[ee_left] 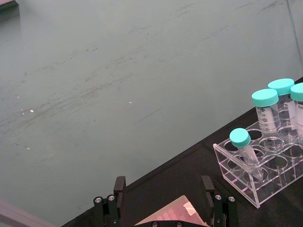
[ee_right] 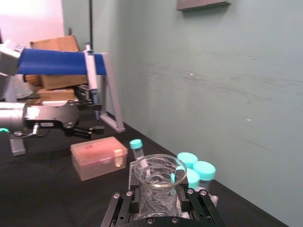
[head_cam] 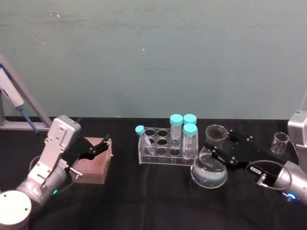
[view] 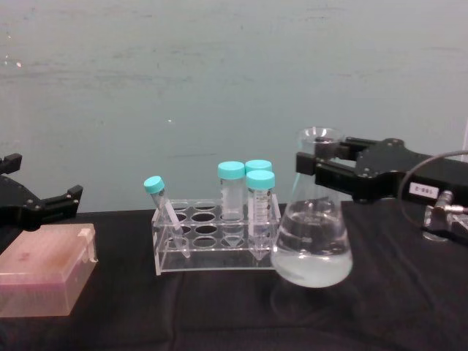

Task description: Place the experimental apparatus aside using one hand.

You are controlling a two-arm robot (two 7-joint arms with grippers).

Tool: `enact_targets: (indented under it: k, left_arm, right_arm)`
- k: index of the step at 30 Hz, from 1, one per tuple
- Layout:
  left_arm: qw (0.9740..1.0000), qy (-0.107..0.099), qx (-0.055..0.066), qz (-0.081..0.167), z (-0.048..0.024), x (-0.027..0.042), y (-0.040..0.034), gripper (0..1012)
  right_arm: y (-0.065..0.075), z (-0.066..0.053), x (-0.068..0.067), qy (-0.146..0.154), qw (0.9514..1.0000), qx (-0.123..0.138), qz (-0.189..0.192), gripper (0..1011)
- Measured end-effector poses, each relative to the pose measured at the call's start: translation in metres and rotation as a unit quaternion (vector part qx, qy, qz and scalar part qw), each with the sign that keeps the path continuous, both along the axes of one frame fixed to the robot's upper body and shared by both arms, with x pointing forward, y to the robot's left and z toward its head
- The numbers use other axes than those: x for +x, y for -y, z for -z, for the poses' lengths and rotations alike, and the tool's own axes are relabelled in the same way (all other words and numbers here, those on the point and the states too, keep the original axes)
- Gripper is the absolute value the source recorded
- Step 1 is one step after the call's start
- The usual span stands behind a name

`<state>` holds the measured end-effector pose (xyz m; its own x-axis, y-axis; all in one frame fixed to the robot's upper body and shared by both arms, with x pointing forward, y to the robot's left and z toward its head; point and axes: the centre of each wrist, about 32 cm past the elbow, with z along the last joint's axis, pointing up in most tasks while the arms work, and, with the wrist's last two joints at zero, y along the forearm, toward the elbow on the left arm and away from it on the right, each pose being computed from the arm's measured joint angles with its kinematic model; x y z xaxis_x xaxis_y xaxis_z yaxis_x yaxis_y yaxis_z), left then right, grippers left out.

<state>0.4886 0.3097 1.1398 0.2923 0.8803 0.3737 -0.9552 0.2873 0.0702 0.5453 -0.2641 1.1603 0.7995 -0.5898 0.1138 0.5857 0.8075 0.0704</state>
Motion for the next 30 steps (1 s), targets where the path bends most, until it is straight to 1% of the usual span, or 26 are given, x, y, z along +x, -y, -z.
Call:
enact_targets:
  k: [7,14,18,20,21,24,27,30]
  left_arm:
    - [1.0000,0.000,0.000,0.000,0.0000,0.0000,0.0000,1000]
    - [1.0000,0.000,0.000,0.000,0.0000,0.0000,0.0000,1000]
    - [1.0000,0.000,0.000,0.000,0.0000,0.0000,0.0000,1000]
    - [1.0000,0.000,0.000,0.000,0.0000,0.0000,0.0000,1000]
    - [1.0000,0.000,0.000,0.000,0.0000,0.0000,0.0000,1000]
    - [1.0000,0.000,0.000,0.000,0.0000,0.0000,0.0000,1000]
    - [1.0000,0.000,0.000,0.000,0.0000,0.0000,0.0000,1000]
    - [1.0000,0.000,0.000,0.000,0.0000,0.0000,0.0000,1000]
  right_arm:
    - [0.009,-0.001,-0.008,0.004,0.9992,0.002,0.041,452]
    - [0.019,0.001,-0.015,0.003,0.9960,0.002,0.089,452]
    - [0.024,0.003,-0.021,0.000,0.9924,0.001,0.123,452]
    - [0.025,0.003,-0.022,0.000,0.9911,0.001,0.133,452]
    - [0.027,0.004,-0.024,0.000,0.9895,0.001,0.145,452]
    - [0.028,0.005,-0.027,0.000,0.9868,0.001,0.162,452]
    - [0.031,0.006,-0.030,0.000,0.9816,0.003,0.191,452]
    - [0.032,0.007,-0.033,-0.002,0.9783,0.003,0.207,452]
